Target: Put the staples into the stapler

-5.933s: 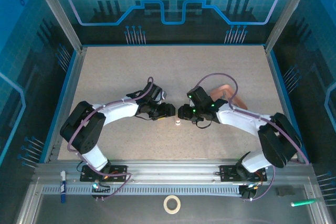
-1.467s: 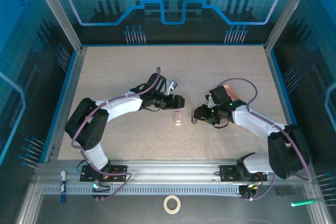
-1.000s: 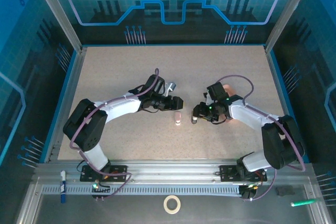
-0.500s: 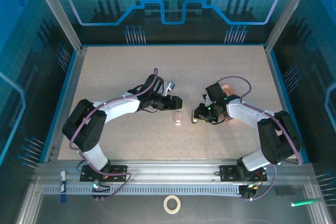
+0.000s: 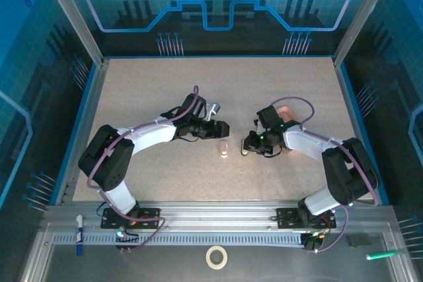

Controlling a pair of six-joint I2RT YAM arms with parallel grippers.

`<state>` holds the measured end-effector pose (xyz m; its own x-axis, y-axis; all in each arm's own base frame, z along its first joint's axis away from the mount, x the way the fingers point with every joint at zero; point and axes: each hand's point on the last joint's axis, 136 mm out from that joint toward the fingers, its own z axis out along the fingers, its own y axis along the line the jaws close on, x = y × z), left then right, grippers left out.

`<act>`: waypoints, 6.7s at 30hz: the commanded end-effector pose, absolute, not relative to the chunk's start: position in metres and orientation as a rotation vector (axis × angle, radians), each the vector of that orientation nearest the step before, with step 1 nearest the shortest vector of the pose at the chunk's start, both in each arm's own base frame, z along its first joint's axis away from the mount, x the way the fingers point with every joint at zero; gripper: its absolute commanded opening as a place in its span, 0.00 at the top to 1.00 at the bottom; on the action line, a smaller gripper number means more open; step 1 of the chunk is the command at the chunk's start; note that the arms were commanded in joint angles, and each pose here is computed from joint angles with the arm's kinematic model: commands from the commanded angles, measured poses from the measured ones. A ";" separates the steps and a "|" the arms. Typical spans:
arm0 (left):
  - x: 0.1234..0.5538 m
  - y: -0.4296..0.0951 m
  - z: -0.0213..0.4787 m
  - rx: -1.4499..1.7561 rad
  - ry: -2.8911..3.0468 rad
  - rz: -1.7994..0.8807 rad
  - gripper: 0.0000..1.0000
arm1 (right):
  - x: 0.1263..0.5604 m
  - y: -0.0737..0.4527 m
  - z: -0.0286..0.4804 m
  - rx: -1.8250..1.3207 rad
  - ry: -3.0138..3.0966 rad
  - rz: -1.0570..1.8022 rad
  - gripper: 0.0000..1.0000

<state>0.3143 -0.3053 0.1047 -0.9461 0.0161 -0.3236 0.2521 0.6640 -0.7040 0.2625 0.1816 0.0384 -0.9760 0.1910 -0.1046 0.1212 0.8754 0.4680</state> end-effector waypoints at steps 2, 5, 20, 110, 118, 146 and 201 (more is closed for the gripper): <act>0.313 -0.301 0.106 0.192 2.589 -1.164 0.37 | 0.222 0.153 -0.002 0.318 3.075 0.450 0.78; 0.314 -0.301 0.107 0.200 2.589 -1.158 0.37 | 0.231 0.155 0.012 0.296 3.036 0.459 0.77; 0.316 -0.302 0.114 0.206 2.570 -1.156 0.36 | 0.267 0.169 0.090 0.155 2.863 0.514 0.62; 0.336 -0.249 0.122 0.070 2.541 -1.000 0.31 | 0.319 -0.051 0.096 0.455 2.595 0.235 0.23; 0.346 -0.227 0.124 0.031 2.532 -0.920 0.28 | 0.357 -0.055 0.083 0.367 2.612 0.264 0.23; 0.354 -0.193 0.128 -0.021 2.502 -0.814 0.26 | 0.336 0.062 0.079 0.133 2.668 0.688 0.32; 0.395 0.010 0.096 -0.148 1.884 -0.063 0.01 | 0.396 0.011 0.099 -0.035 1.903 -0.068 0.00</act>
